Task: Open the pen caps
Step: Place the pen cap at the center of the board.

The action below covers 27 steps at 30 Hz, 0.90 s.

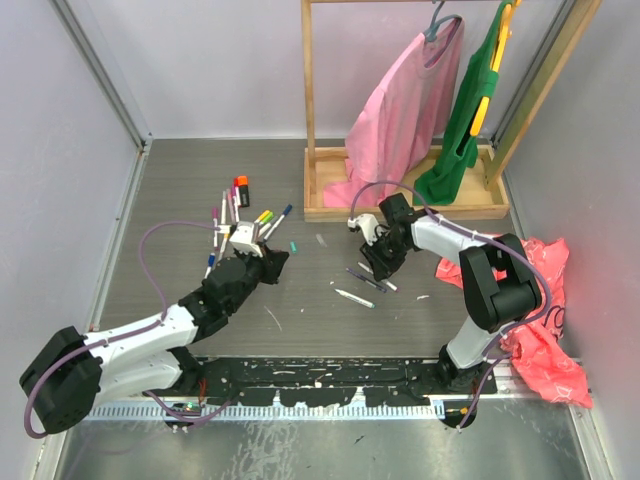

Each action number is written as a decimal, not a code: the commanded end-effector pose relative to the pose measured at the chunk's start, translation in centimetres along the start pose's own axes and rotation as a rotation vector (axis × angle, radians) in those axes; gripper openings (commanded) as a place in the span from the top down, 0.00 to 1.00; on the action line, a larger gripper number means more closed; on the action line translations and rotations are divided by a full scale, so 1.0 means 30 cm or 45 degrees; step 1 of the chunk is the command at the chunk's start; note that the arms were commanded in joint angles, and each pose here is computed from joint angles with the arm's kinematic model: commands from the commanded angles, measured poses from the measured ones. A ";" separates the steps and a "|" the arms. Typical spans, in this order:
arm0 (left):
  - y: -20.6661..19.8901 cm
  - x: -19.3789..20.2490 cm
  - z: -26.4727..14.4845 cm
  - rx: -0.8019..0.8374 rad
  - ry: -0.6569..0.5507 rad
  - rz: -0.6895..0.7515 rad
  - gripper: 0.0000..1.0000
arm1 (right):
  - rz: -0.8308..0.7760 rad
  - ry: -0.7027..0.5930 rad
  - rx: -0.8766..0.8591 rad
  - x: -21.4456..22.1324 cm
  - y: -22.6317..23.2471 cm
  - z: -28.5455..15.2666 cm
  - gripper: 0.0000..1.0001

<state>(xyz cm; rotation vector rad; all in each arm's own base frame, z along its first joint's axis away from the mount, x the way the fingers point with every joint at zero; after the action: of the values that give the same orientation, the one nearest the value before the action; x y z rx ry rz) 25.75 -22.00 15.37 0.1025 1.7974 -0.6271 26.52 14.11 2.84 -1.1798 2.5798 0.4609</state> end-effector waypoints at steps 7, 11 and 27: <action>-0.075 -0.064 0.035 0.078 -0.004 0.024 1.00 | -0.068 -0.104 0.057 -0.092 -0.020 -0.080 0.66; -0.112 -0.059 0.049 0.126 0.019 -0.048 1.00 | -0.086 -0.131 0.066 -0.106 -0.016 -0.101 0.65; -0.205 0.047 0.236 0.077 0.226 -0.382 1.00 | -0.137 -0.213 0.104 -0.144 -0.009 -0.166 0.65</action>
<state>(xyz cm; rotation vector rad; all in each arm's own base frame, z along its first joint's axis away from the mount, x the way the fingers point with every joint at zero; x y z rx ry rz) 27.96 -29.23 13.41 0.0190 2.0075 -0.8379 27.68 14.45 6.29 -1.1926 2.4528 0.4303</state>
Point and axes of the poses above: each gripper's point midway between its finger pads, its own z axis out along the fingers, its own y axis along the line the jaws close on, x = y × z, the point moved 1 cm from there along -z, back along the fingers, and after that the axes turned 1 degree about z, right-handed, at the moved point
